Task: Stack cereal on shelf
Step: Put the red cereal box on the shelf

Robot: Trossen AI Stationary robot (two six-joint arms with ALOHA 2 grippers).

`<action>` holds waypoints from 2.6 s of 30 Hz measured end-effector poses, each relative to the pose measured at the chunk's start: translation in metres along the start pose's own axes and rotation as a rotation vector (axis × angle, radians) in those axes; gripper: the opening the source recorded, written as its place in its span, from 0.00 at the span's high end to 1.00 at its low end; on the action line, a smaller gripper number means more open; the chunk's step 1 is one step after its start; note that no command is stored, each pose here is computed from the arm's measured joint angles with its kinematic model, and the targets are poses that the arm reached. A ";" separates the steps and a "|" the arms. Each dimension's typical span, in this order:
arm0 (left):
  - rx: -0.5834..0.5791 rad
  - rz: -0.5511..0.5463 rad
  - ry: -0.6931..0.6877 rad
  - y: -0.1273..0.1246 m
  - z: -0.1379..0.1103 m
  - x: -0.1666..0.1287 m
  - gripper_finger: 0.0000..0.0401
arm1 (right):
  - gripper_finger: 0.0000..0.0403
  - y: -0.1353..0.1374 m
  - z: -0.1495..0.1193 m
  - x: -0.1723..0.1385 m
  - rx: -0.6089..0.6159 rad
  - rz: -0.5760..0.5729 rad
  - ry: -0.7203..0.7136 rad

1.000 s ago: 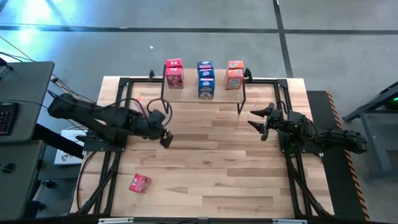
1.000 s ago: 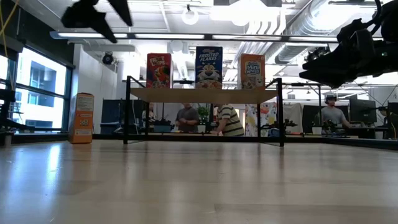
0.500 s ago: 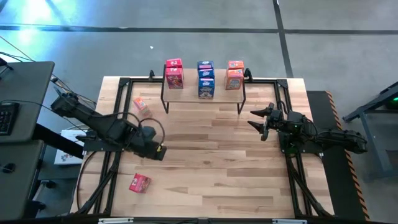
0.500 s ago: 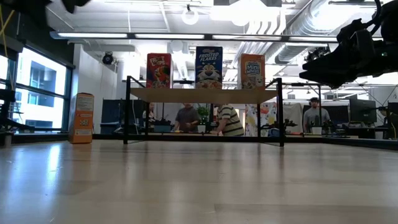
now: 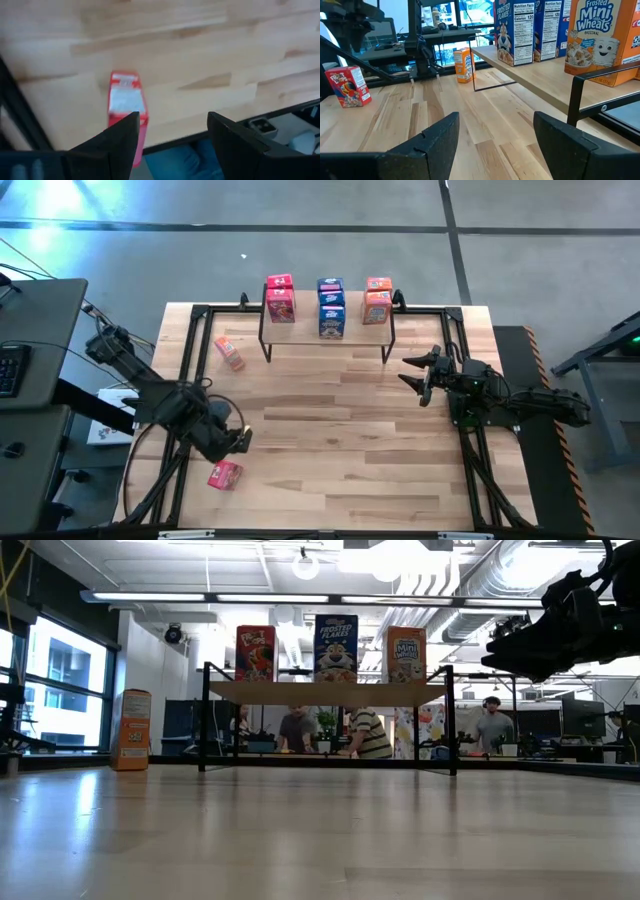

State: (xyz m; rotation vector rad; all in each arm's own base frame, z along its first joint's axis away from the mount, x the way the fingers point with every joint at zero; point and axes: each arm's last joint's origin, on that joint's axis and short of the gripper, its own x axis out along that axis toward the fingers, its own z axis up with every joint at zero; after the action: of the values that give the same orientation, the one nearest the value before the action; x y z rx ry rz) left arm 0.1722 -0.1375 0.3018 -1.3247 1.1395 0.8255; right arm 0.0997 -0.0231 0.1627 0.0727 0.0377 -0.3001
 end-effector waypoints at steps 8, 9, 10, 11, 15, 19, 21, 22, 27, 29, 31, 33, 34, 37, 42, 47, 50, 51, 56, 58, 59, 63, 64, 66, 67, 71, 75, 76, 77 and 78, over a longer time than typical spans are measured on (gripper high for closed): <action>-0.035 0.043 0.062 0.012 -0.020 0.000 0.44 | 0.38 0.000 0.000 0.000 0.000 0.000 0.000; -0.040 0.051 0.061 0.013 -0.022 0.001 0.44 | 0.38 0.000 0.000 0.000 0.000 0.000 0.000; -0.042 0.059 0.058 0.013 -0.025 0.003 0.44 | 0.38 0.000 0.000 0.000 0.000 0.000 0.000; -0.041 0.067 0.056 0.014 -0.027 0.005 0.44 | 0.38 0.000 0.000 0.000 0.000 0.000 0.000; -0.024 0.108 0.040 0.014 -0.036 0.015 0.44 | 0.38 0.000 0.000 0.000 0.000 0.000 0.000; -0.034 0.138 0.020 0.015 -0.043 0.024 0.44 | 0.38 0.000 0.000 0.000 0.000 0.000 0.000; -0.046 0.148 0.012 0.015 -0.046 0.028 0.42 | 0.38 0.000 0.000 0.000 0.000 0.000 0.000; -0.045 0.152 0.009 0.015 -0.047 0.029 0.41 | 0.38 0.000 0.000 0.000 0.000 0.000 0.000; -0.039 0.179 -0.015 0.014 -0.050 0.039 0.35 | 0.38 0.000 0.000 0.000 0.000 0.000 0.000; -0.032 0.192 -0.026 0.013 -0.052 0.044 0.33 | 0.38 0.000 0.000 0.000 0.000 0.000 0.000; -0.020 0.204 -0.035 0.012 -0.053 0.049 0.32 | 0.38 0.000 0.000 0.000 0.000 0.000 0.000; -0.018 0.215 -0.045 0.011 -0.055 0.053 0.31 | 0.38 0.000 0.000 0.000 0.000 0.000 0.000; -0.018 0.220 -0.049 0.011 -0.055 0.055 0.31 | 0.38 0.000 0.000 0.000 0.000 0.000 0.000; -0.007 0.232 -0.059 0.011 -0.056 0.059 0.31 | 0.38 0.000 0.000 0.000 0.000 0.000 0.000; 0.019 0.246 -0.068 0.010 -0.057 0.064 0.34 | 0.38 0.000 0.000 0.000 0.000 0.000 0.000; 0.017 0.261 -0.057 0.010 -0.058 0.066 0.44 | 0.38 0.000 0.000 0.000 0.000 0.000 0.000; 0.017 0.262 -0.056 0.010 -0.058 0.065 0.50 | 0.38 0.000 0.000 0.000 0.000 0.000 0.000; 0.017 0.262 -0.056 0.010 -0.058 0.065 0.52 | 0.38 0.000 0.000 0.000 0.000 0.000 0.000; 0.017 0.262 -0.057 0.010 -0.058 0.066 0.61 | 0.38 0.000 0.000 0.000 0.000 0.000 0.000; 0.023 0.262 -0.057 0.009 -0.057 0.066 0.64 | 0.38 0.000 0.000 0.000 0.000 0.000 0.000; 0.031 0.262 -0.056 0.009 -0.056 0.066 0.65 | 0.38 0.000 0.000 0.000 0.000 0.000 0.000; 0.073 0.256 -0.048 0.005 -0.050 0.065 0.68 | 0.38 0.000 0.000 0.000 0.000 0.000 0.000; 0.088 0.252 -0.044 0.003 -0.049 0.064 0.68 | 0.38 0.000 0.000 0.000 0.000 0.001 0.000; 0.116 0.239 -0.034 0.001 -0.043 0.060 0.68 | 0.38 0.000 0.000 0.000 0.000 0.001 0.000; 0.132 0.232 -0.030 -0.001 -0.040 0.058 0.68 | 0.38 0.000 0.000 0.000 0.000 0.000 0.000; 0.201 0.193 -0.018 -0.007 -0.025 0.048 0.68 | 0.38 0.000 0.000 0.000 0.000 0.000 0.000; 0.279 0.135 -0.042 -0.014 -0.005 0.036 0.68 | 0.38 0.000 0.000 0.000 0.000 0.001 0.000; 0.299 0.122 -0.048 -0.015 0.000 0.033 0.68 | 0.38 0.000 0.000 0.000 0.000 0.000 -0.001; 0.319 0.109 -0.055 -0.017 0.006 0.030 0.68 | 0.38 0.000 0.000 0.000 0.000 0.000 0.000; 0.338 0.098 -0.062 -0.018 0.011 0.027 0.68 | 0.38 0.000 0.000 0.000 0.000 0.001 0.000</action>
State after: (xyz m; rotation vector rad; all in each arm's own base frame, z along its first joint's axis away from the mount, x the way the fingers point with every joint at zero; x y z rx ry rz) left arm 0.1990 -0.1326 0.2801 -0.9647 1.2405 0.7020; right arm 0.0997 -0.0231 0.1627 0.0727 0.0374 -0.2995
